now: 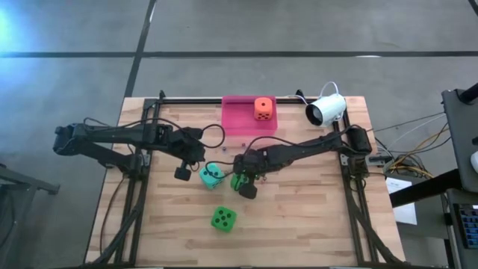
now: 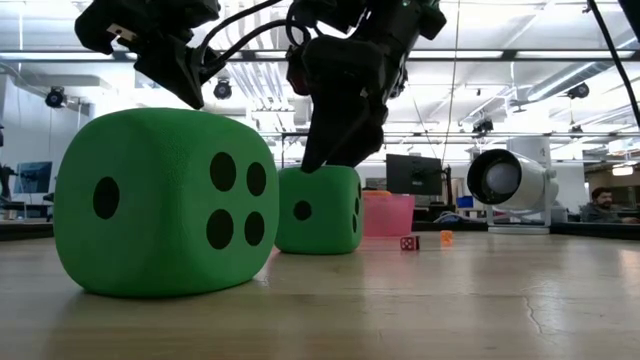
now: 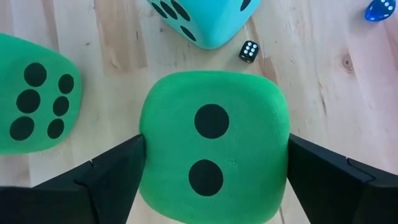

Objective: Pick & Place Dice
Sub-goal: Put the top large green dice into the the pink bin

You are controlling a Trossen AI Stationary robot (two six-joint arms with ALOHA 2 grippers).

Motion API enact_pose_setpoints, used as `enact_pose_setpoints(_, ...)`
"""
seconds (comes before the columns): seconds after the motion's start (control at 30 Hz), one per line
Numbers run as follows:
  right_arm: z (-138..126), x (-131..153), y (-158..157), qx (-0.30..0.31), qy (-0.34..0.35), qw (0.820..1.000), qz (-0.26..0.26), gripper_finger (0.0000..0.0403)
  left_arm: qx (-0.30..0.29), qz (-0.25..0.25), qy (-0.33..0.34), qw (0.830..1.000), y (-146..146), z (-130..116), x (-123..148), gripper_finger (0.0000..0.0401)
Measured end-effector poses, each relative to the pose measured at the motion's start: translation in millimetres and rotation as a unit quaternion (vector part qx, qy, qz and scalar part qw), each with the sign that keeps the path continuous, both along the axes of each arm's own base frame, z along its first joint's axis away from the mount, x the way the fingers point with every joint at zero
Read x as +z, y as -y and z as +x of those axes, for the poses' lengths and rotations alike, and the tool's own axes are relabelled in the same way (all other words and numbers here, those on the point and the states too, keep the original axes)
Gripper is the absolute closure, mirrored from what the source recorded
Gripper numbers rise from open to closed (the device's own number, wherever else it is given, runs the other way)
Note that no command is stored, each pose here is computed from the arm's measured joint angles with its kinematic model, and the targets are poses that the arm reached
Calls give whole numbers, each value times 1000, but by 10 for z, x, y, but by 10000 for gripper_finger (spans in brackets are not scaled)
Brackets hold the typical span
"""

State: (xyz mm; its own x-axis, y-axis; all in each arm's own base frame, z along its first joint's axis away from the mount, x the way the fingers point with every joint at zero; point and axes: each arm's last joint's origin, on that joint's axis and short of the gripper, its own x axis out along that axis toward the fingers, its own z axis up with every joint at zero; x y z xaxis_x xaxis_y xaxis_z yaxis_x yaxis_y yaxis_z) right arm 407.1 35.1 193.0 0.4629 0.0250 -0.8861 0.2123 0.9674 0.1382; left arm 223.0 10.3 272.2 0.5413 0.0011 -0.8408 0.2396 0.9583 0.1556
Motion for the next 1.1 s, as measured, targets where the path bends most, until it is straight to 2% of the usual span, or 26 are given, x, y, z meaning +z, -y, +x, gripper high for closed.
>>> enact_pose_setpoints(0.57, -84, 262, 65, 14, 27, 999, -19, 50, 1, -1, -1, 1000, 0, -2, -1, 393)
enact_pose_setpoints(1.1, -162, 356, 481, -15, 12, 999, -32, 76, 0, 0, -2, 1000, 0, -3, -1, 393)
